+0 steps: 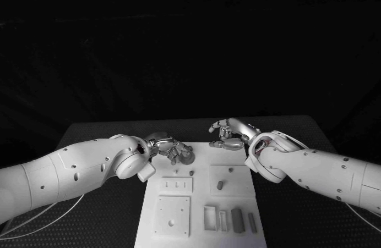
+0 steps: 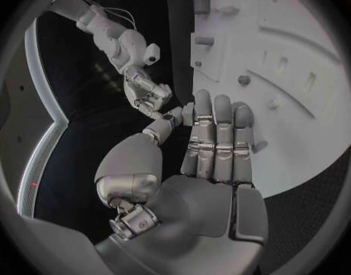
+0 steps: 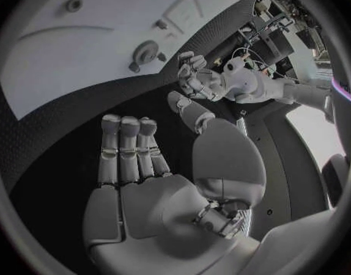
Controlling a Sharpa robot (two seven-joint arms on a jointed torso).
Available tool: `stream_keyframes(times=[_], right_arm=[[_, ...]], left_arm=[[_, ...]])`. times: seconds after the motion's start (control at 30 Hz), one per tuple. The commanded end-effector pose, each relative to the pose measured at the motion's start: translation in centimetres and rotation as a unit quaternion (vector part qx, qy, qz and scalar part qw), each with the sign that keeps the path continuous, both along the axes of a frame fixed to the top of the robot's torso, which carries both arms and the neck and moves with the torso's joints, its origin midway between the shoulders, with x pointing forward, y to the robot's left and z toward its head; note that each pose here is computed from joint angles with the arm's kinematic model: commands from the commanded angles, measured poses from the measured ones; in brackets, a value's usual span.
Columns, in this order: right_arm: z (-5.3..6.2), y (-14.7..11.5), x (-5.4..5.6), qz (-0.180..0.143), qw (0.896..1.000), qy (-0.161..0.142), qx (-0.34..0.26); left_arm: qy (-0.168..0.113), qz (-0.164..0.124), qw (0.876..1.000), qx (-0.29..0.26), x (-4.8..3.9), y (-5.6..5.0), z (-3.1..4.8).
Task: Assemble the parts on the task board
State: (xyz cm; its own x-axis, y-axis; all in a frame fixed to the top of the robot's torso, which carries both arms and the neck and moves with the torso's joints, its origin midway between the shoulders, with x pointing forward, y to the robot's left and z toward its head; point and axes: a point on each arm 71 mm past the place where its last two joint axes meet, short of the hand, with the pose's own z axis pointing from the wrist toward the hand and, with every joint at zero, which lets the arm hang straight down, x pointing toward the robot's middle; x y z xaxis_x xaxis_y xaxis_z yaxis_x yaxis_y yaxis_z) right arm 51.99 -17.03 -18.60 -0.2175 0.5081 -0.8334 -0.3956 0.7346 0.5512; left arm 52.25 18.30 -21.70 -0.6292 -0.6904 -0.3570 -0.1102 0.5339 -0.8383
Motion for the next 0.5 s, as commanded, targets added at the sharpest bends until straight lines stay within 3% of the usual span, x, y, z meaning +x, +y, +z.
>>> stream_keyframes(times=[0.03,0.13,0.33,0.5], right_arm=[[0.6,-0.9,0.5,-0.007,1.0,-0.004,0.03],[0.9,-1.7,1.0,-0.019,0.999,-0.005,0.036],[1.6,-3.0,2.2,-0.038,0.999,-0.007,0.037],[2.0,-3.7,2.9,-0.049,0.998,-0.011,0.036]], left_arm=[[-0.03,-0.014,0.998,0.045,-0.05,-0.1,0.14],[-0.033,-0.022,0.996,0.076,-0.28,-0.1,-0.01],[-0.007,-0.029,0.99,0.141,-0.9,0.0,-0.64],[-0.018,-0.031,0.982,0.186,-1.15,0.0,-0.8]])
